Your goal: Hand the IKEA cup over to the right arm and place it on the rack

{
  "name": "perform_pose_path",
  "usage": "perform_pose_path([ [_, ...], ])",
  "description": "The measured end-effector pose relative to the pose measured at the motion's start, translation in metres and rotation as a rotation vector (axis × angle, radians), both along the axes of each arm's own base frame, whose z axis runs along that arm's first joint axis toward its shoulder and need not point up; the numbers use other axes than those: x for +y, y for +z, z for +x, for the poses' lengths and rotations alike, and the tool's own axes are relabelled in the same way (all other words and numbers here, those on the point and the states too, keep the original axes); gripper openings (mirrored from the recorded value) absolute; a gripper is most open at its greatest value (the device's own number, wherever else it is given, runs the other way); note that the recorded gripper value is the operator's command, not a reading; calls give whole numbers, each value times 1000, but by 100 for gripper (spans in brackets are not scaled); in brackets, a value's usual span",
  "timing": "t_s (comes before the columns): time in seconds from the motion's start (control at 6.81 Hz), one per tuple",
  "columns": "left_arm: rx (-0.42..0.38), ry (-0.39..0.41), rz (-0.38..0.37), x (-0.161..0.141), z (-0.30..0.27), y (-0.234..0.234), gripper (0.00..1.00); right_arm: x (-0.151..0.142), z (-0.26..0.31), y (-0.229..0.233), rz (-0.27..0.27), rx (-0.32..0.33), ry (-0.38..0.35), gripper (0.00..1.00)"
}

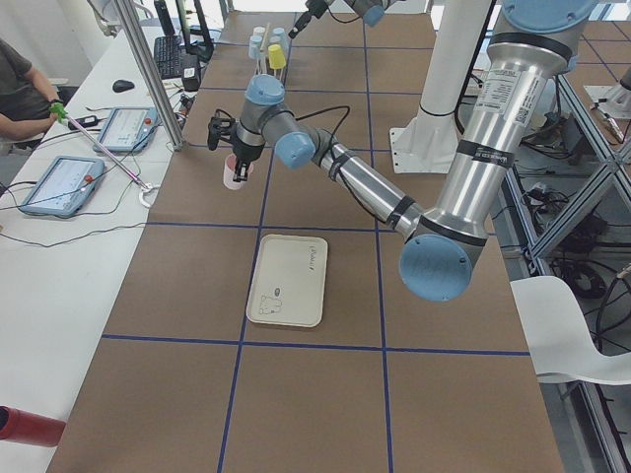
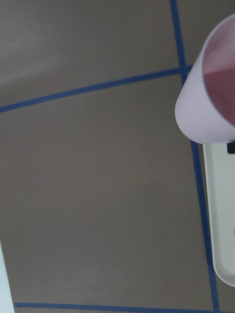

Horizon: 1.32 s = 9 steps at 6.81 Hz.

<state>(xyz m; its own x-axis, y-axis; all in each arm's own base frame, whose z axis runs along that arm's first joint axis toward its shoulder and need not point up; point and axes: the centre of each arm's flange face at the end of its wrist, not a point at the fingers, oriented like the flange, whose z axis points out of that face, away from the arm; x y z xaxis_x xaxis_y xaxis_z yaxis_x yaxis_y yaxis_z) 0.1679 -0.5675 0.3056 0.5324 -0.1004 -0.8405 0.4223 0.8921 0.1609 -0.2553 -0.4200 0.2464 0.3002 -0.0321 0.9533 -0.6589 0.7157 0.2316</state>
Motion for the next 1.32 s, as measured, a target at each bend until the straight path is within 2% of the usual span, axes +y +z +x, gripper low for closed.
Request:
perform_pose_path([
  [0.29, 266, -108, 57, 1, 2, -27, 0, -1, -2, -18, -5, -64, 3, 100],
  [0.44, 391, -135, 77, 3, 3, -35, 0, -1, -2, -26, 0, -92, 5, 100],
  [0.59, 481, -138, 89, 4, 9, -44, 0, -2, -3, -31, 0, -119, 6, 100],
  [0.88, 651, -141, 62, 15, 61, -69, 0, -3, -6, -40, -22, -173, 11, 100],
  [1.18, 882, -199, -1, 34, 131, -96, 0, -9, -12, -61, -53, -263, 19, 100],
  [1.32, 1009, -228, -41, 47, 152, -107, 0, -11, -14, -71, -75, -329, 25, 100],
])
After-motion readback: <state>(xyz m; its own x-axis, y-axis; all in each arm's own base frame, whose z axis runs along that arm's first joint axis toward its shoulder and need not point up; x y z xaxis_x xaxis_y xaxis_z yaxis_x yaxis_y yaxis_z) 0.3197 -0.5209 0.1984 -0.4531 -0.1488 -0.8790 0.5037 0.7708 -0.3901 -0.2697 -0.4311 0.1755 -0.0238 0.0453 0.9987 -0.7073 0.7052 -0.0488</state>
